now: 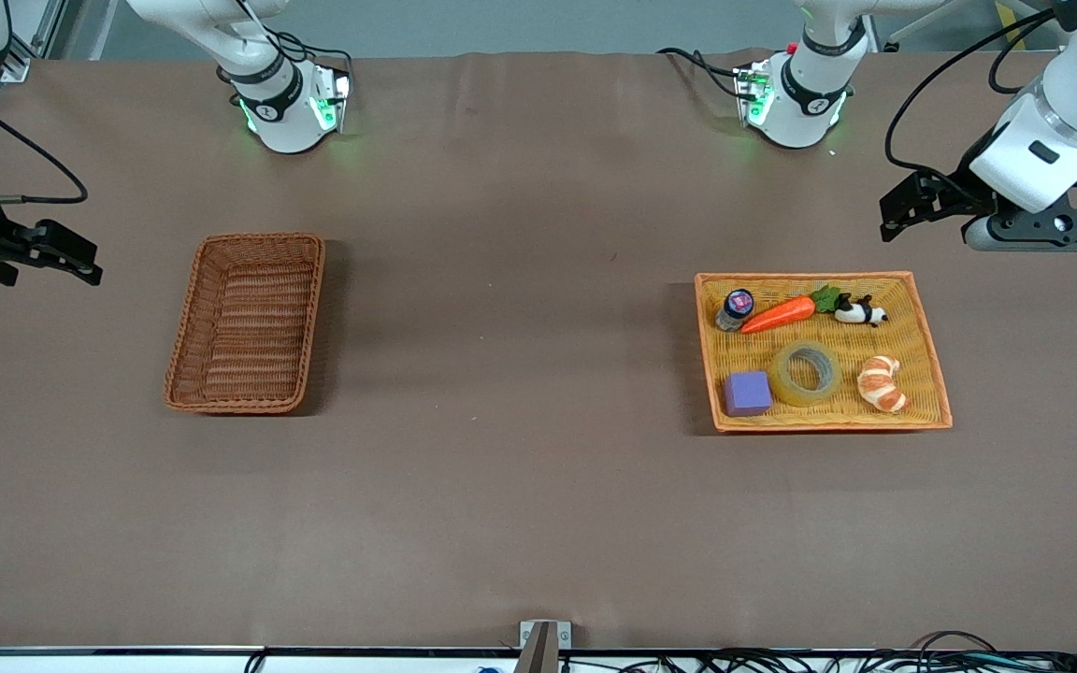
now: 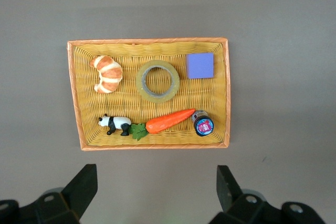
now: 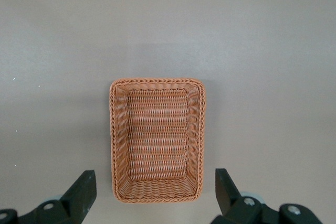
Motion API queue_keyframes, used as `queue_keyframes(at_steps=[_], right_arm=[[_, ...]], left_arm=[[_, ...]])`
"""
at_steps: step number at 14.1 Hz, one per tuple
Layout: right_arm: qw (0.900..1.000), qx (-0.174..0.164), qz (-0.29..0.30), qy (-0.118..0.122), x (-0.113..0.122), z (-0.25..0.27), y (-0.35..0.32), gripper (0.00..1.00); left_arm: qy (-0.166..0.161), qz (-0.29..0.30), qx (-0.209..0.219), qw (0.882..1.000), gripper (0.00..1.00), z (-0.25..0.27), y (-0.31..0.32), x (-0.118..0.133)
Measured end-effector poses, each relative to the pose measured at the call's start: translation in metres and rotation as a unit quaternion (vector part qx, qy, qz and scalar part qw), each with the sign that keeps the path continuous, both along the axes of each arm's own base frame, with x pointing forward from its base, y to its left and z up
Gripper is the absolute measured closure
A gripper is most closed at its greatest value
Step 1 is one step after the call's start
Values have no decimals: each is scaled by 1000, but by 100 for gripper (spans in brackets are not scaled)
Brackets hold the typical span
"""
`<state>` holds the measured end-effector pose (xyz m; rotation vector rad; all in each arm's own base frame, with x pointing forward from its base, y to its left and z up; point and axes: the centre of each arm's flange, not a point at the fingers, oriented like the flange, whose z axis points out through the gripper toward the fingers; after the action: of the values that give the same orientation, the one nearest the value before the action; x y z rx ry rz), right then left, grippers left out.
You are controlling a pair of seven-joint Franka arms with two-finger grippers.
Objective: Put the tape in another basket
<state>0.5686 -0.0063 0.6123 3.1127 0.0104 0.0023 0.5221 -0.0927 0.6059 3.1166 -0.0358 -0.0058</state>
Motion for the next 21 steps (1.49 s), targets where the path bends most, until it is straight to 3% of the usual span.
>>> queue_keyframes(at_steps=[9,13,18,21], right_arm=[[1000,0,1,-1,0,0,1,0],[1000,0,1,-1,0,0,1,0],[1000,0,3,-1,0,0,3,0],[1000,0,3,-1,0,0,3,0]], left_arm=[[-11,14,-1,1000,0,7,14,4],[16,42,3,999,7,-1,-4,1],[66,41,10,997,9,-58,1,29],[74,35,29,996,11,-118,4,62]])
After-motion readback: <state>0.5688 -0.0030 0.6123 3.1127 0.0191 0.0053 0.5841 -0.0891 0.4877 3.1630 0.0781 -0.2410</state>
